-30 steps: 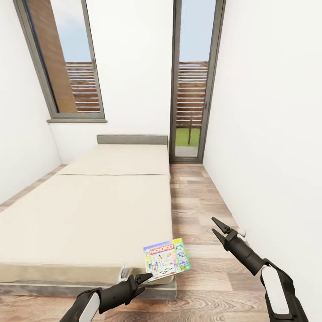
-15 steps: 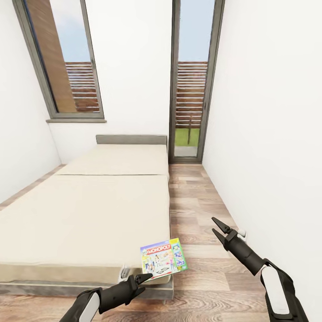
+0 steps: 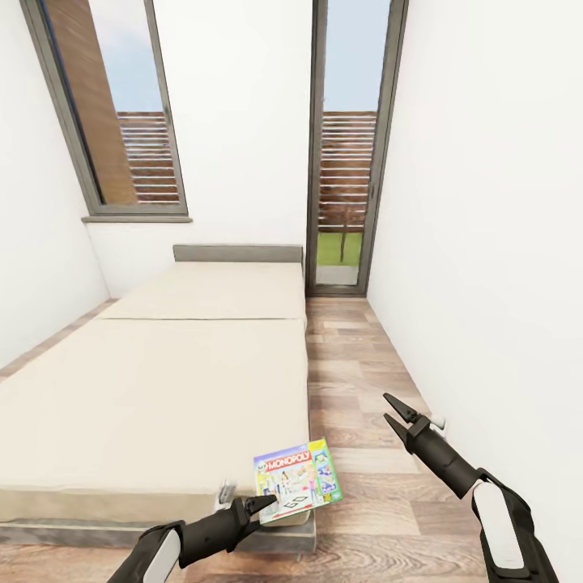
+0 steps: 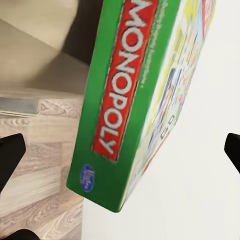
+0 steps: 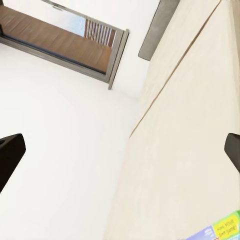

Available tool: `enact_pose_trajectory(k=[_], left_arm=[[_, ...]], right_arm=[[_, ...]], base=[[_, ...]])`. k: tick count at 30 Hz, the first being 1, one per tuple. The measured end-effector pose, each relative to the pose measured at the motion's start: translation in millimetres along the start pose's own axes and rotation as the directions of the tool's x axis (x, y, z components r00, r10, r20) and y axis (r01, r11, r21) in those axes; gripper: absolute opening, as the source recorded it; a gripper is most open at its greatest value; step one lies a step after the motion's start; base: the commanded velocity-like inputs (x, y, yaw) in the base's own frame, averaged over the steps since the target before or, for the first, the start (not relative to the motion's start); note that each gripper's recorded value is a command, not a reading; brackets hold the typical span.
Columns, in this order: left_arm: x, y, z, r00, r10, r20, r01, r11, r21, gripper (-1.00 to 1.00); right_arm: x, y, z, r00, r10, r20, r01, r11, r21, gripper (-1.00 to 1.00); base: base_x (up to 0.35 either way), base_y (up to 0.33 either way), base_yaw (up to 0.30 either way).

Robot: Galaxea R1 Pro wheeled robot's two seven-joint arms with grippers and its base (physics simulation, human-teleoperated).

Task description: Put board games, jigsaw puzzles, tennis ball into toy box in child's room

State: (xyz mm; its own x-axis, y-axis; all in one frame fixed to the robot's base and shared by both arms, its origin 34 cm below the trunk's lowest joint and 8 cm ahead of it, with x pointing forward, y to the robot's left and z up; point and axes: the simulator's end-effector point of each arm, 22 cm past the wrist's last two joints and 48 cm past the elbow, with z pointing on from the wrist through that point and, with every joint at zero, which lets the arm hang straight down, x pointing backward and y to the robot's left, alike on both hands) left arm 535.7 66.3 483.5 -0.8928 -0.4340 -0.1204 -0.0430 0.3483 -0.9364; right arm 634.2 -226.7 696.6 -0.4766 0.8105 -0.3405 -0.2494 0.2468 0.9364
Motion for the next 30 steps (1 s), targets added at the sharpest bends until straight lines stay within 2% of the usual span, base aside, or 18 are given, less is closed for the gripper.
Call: enact_pose_trajectory(k=[30], left_arm=[[0.3, 0.3, 0.0, 1.0, -0.001, 0.0, 0.001, 1.0, 0.0, 1.0]], right_arm=[[0.3, -0.2, 0.1, 1.0, 0.0, 0.0, 0.0, 1.0, 0.0, 1.0]], base=[[0.009, 0.001, 0.0]])
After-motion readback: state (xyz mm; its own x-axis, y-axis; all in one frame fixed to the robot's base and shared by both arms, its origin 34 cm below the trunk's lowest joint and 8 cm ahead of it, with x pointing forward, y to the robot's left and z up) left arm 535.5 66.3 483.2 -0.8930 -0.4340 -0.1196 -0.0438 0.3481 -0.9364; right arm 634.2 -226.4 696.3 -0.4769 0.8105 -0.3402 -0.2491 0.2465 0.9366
